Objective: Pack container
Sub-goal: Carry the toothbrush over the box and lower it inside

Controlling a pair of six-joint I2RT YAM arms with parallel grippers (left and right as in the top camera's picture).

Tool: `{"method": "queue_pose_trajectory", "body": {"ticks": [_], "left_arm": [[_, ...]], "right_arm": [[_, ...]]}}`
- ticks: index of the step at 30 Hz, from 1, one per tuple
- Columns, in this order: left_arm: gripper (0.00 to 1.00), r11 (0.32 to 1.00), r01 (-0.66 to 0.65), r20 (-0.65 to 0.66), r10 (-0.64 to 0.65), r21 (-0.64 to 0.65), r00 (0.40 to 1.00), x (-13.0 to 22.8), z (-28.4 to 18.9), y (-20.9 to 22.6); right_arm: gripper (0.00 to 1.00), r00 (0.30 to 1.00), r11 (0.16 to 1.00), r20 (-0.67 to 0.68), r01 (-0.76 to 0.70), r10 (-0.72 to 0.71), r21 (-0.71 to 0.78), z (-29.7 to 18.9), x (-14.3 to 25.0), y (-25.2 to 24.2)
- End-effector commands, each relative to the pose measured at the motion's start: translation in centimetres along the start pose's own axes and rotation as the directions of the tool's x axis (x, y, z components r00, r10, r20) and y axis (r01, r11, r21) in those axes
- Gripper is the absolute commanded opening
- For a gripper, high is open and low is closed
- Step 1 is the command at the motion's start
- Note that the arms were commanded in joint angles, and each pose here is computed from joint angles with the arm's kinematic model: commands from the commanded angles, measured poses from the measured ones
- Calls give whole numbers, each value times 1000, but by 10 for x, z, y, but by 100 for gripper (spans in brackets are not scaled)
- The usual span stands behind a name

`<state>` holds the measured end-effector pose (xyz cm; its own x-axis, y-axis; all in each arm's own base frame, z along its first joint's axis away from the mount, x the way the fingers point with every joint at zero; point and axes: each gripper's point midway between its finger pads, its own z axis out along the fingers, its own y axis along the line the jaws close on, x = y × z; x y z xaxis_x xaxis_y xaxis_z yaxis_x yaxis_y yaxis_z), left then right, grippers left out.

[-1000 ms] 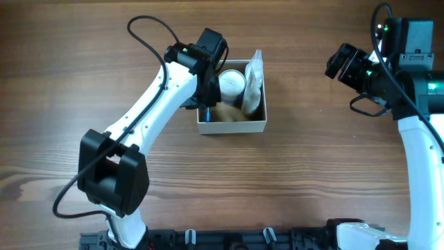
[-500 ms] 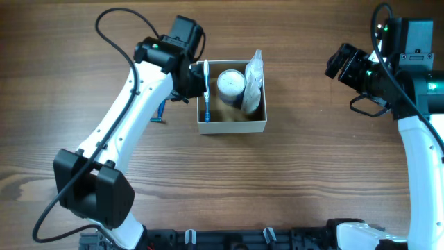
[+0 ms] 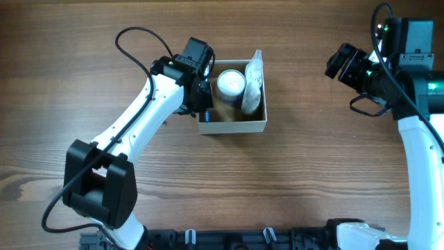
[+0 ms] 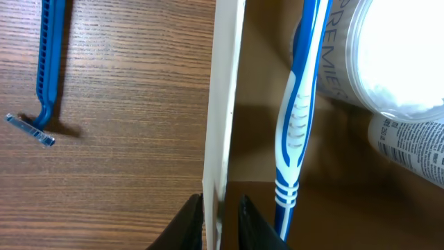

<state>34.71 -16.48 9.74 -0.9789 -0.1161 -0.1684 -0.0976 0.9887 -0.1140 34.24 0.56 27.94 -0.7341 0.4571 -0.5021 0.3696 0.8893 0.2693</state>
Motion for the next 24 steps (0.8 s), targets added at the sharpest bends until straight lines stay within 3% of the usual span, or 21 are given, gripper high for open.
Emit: {"method": "queue_pose_trajectory", "body": {"ticks": [1, 9, 14, 20, 24], "left_arm": [[20, 999, -30, -9, 30, 17, 1000, 7, 3, -12], [24, 993, -112, 4, 112, 23, 994, 21, 3, -37], [20, 995, -103, -5, 103, 15, 995, 22, 2, -34], [20, 990, -122, 76, 117, 73, 990, 16, -23, -46], [34, 988, -124, 110, 114, 91, 987, 9, -27, -51]], "right_arm": [[100, 1000, 1000, 0, -14, 14, -13, 0, -2, 3], [100, 1000, 1000, 0, -14, 14, -13, 0, -2, 3], [100, 1000, 1000, 0, -13, 13, -13, 0, -2, 3], [99, 1000, 1000, 0, -13, 13, -13, 0, -2, 3], [100, 1000, 1000, 0, -13, 13, -13, 0, -2, 3]]}}
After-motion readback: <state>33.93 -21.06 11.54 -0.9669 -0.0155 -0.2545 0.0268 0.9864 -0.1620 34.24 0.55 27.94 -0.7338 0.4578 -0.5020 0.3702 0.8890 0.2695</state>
